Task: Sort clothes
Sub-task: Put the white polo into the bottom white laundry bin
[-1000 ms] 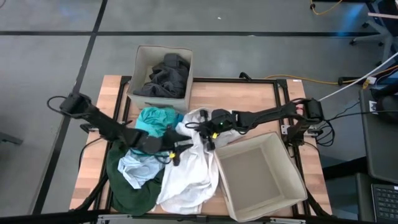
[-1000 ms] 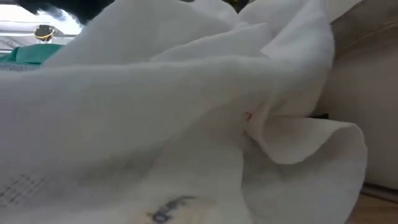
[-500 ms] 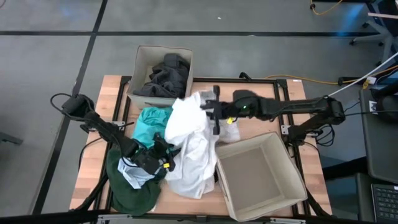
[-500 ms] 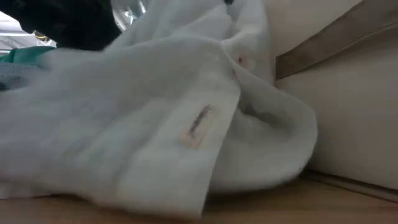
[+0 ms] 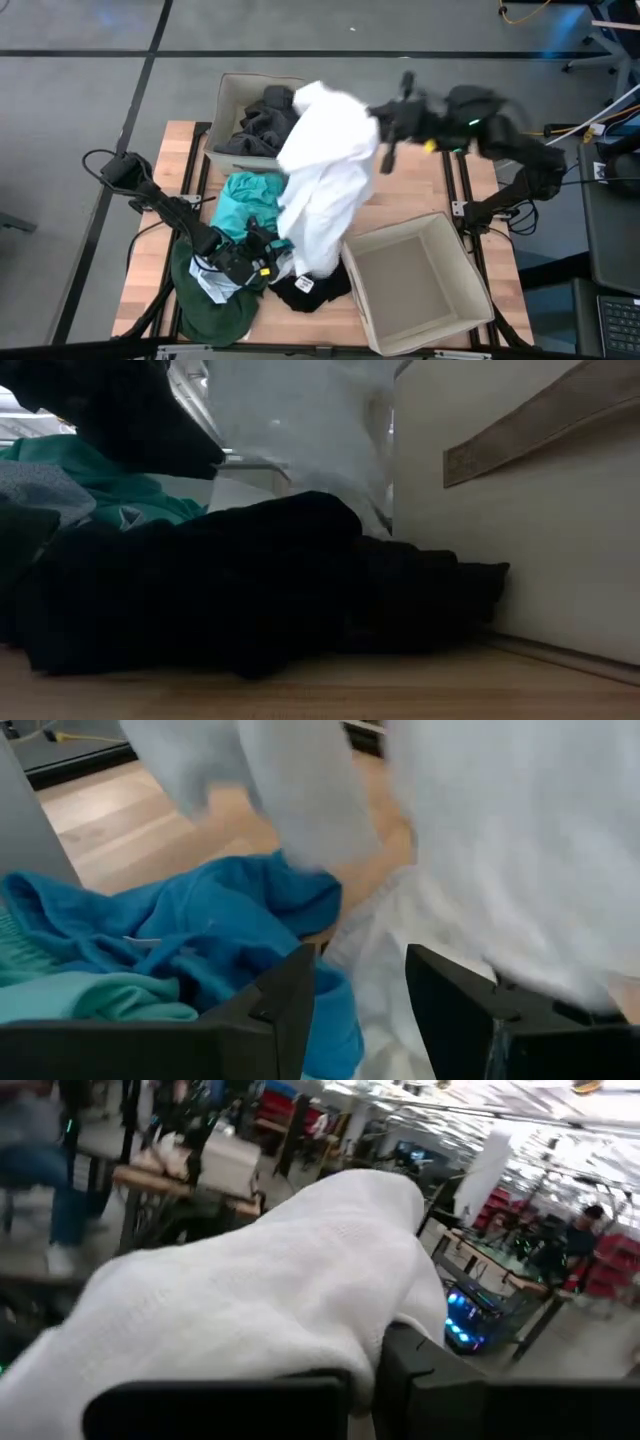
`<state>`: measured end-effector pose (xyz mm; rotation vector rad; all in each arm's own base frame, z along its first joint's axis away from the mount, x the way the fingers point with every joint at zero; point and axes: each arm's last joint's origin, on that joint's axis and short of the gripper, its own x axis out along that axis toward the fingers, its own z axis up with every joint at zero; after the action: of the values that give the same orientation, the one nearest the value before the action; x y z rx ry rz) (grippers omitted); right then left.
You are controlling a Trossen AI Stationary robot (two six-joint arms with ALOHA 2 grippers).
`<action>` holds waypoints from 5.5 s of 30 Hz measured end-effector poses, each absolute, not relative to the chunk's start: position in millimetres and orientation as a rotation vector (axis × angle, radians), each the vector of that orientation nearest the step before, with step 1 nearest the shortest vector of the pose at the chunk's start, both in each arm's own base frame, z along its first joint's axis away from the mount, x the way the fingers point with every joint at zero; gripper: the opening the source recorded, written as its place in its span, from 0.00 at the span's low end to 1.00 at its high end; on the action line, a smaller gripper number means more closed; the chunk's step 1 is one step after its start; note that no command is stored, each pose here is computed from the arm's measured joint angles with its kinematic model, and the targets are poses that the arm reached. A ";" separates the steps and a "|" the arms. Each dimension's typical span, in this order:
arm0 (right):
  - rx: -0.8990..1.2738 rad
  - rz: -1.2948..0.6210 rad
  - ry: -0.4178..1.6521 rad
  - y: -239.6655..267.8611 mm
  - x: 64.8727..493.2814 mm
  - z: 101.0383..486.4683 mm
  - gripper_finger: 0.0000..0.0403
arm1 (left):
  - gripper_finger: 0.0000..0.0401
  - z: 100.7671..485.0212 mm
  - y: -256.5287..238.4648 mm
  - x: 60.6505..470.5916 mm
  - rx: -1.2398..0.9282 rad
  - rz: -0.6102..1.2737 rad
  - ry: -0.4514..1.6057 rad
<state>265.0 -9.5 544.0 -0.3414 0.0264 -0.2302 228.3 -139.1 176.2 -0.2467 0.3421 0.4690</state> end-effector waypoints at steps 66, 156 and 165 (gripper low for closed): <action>0.168 0.032 0.118 2.7 127.3 568.4 0.06 | 0.37 176.0 -138.5 228.3 -0.251 0.476 0.340; 0.243 -0.265 1.280 33.5 222.9 335.8 0.50 | 0.37 178.1 -132.2 233.7 -0.218 0.491 0.332; 0.193 -0.197 1.240 34.4 222.4 349.2 0.03 | 0.37 178.1 -132.4 233.5 -0.221 0.490 0.332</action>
<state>222.4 34.4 349.2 0.1930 1.2396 -0.1969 233.5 -132.4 178.1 -0.2206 0.3316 0.4899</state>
